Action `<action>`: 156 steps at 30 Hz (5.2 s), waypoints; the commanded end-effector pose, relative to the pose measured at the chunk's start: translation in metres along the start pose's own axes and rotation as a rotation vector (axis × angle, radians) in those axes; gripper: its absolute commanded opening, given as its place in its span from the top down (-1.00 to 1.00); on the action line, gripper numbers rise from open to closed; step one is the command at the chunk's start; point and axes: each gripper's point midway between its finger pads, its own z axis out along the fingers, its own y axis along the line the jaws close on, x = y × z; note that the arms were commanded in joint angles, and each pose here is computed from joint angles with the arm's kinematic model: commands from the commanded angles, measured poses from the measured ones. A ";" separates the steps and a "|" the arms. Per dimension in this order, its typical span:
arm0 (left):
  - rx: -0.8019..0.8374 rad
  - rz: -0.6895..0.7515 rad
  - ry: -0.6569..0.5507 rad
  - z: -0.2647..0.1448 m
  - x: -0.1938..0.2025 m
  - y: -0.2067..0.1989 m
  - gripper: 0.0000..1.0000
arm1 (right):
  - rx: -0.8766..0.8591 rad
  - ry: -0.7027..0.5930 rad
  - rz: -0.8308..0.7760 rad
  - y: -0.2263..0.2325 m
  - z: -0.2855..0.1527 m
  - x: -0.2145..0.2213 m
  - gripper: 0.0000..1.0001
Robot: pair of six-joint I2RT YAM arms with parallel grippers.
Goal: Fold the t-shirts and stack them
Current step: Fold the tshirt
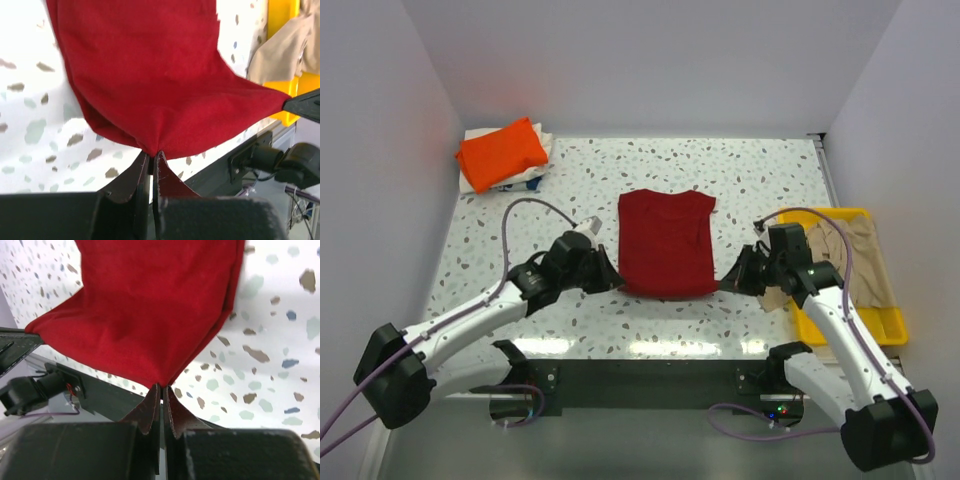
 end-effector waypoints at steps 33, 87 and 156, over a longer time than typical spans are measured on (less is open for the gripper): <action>0.186 -0.111 -0.162 0.127 -0.257 -0.024 1.00 | -0.088 -0.199 0.134 0.056 0.109 -0.259 1.00; -0.011 -0.233 0.013 0.042 -0.015 0.052 1.00 | 0.053 -0.169 0.145 -0.023 0.027 -0.053 1.00; 0.013 -0.319 -0.011 0.041 -0.123 0.047 1.00 | -0.052 -0.260 0.083 0.077 0.092 -0.231 1.00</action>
